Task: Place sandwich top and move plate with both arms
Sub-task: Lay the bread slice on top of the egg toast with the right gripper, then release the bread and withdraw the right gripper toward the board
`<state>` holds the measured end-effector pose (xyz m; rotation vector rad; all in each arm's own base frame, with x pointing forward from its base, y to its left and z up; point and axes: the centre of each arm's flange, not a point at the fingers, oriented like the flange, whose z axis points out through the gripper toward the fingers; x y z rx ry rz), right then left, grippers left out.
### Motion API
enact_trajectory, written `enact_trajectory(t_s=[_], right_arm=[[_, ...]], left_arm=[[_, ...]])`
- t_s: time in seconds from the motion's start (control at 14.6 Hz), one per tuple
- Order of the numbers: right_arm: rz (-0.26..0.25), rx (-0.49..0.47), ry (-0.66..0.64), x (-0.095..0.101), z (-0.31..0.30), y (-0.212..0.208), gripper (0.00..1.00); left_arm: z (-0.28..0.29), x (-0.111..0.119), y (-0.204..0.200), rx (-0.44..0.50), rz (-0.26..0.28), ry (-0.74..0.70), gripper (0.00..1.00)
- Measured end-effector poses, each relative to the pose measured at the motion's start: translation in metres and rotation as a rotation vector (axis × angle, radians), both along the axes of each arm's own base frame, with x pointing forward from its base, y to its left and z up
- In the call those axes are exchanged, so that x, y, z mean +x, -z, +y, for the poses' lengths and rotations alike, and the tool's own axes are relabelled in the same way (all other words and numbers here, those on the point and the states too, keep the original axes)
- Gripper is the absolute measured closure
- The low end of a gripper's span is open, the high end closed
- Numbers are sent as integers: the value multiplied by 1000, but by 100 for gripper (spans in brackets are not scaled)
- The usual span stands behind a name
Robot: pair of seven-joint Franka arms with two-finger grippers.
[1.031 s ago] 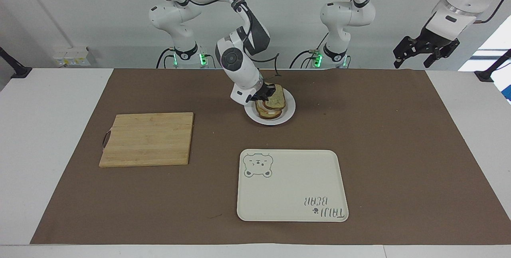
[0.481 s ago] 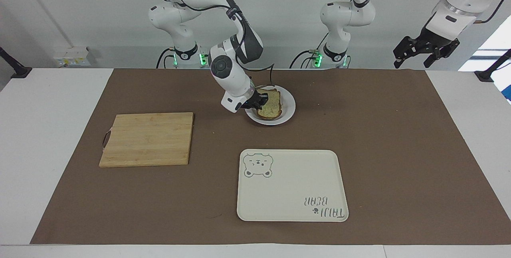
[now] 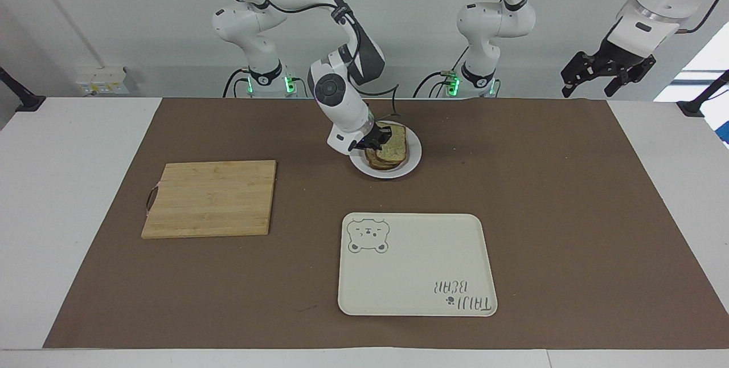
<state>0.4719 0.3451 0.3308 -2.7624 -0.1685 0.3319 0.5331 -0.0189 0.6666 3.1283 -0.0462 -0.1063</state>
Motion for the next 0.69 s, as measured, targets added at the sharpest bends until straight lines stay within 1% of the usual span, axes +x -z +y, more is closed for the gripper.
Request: enact_trajectory(t_s=[0.14,0.21,0.27,0.41,0.48,0.55,0.69], right_arm=[[-1,0,-1,0,-1,0,86],[-3,1,-4,1,0,0,79],[-5,2,-6,1,0,-1,67],[-18,0,-11,4,-1,-4,47],[-31,-6,-17,7,-3,-7,37],[-51,-18,-27,11,-5,-12,24],[-95,-39,-36,21,-17,-26,5]], left_arm=[[0,0,0,0,0,0,0],[0,0,0,0,0,0,0],[0,0,0,0,0,0,0],[0,0,0,0,0,0,0],[0,0,0,0,0,0,0],[0,0,0,0,0,0,0],[0,0,0,0,0,0,0]])
